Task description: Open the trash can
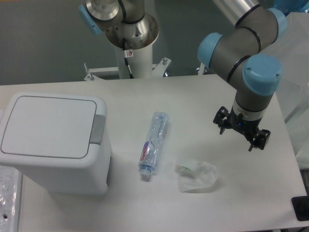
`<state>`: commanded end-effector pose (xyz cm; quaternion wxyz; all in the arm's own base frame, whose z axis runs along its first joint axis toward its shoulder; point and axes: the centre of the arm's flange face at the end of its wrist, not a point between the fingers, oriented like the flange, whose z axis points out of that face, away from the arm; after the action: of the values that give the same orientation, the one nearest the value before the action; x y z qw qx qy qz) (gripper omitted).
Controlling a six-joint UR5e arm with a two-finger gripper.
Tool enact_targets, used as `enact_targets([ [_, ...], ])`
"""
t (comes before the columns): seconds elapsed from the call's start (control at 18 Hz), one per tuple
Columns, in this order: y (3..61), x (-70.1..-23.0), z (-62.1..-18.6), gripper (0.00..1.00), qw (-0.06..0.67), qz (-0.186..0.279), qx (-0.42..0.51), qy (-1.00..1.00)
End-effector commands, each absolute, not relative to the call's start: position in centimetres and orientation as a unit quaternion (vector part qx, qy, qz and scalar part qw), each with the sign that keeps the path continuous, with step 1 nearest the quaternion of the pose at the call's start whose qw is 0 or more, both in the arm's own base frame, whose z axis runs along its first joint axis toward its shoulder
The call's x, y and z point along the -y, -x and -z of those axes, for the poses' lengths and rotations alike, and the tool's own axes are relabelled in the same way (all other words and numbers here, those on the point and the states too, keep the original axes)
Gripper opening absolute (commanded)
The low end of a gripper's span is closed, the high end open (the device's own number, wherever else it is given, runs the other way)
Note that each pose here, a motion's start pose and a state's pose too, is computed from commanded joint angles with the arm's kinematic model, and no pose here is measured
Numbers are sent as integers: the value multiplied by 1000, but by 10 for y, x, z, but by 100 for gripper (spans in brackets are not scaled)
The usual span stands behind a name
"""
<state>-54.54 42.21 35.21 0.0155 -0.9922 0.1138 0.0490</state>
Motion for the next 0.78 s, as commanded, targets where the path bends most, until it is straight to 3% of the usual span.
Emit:
enact_targets([
  [0.39,537,-424,-351,100,16,-46,-121,991],
  [0.5,529,-423,-333,100,13,-34,-119,992],
  [0.61,526,-420,-329,100,28,-61,-112,991],
  [0.78,516,-430,-340,100,76,-72,-32,994],
])
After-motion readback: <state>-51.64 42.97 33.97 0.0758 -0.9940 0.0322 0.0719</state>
